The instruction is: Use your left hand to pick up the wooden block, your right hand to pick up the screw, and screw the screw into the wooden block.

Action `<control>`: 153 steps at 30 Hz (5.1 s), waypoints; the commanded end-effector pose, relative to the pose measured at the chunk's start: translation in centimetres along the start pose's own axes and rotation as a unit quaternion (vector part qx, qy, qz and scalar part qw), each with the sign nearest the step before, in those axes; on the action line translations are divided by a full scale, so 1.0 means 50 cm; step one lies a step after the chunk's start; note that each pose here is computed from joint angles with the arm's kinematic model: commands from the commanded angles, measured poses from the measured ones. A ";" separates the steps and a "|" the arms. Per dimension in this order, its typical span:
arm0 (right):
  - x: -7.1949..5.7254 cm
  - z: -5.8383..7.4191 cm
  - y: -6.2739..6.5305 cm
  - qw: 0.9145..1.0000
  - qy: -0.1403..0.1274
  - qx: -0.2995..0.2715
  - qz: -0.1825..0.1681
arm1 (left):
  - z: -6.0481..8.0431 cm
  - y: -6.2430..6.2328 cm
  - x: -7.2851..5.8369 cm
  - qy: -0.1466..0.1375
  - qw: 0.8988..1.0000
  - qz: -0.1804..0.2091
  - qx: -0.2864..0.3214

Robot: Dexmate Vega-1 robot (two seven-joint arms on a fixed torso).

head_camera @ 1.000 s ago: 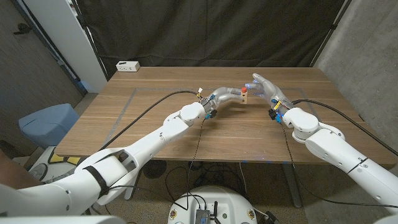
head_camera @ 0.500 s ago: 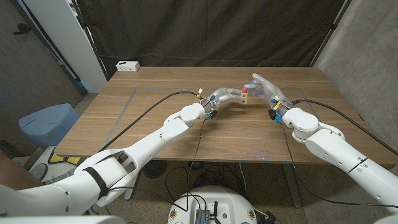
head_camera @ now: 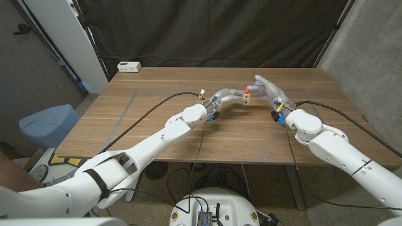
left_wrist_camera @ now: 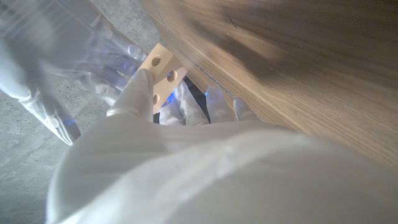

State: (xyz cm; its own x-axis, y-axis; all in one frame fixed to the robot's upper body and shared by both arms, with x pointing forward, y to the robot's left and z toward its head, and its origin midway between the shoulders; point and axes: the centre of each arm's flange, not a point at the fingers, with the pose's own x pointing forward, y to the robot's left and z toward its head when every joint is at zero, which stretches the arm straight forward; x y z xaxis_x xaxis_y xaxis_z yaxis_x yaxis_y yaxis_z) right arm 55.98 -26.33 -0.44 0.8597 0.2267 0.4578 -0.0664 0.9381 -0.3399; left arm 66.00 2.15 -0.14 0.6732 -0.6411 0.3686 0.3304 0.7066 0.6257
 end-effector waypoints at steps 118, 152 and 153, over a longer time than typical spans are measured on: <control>0.006 -0.008 -0.029 1.000 -0.015 0.008 -0.014 | -0.003 0.008 0.021 0.003 1.000 0.001 0.000; 0.008 -0.015 -0.026 1.000 -0.010 0.017 0.017 | 0.014 -0.009 0.011 -0.001 1.000 0.001 0.009; 0.008 -0.015 -0.026 1.000 -0.010 0.018 0.017 | 0.013 -0.010 0.011 0.000 1.000 0.001 0.009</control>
State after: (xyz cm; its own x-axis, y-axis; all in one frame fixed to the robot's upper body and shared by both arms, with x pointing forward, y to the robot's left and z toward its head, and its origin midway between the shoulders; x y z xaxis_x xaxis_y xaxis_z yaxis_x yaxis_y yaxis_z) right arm 56.80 -27.70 -0.32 0.8464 0.2560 0.4670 -0.1052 0.9400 -0.3246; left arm 66.09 1.40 0.39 0.6736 -0.6392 0.3711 0.3183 0.7041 0.6348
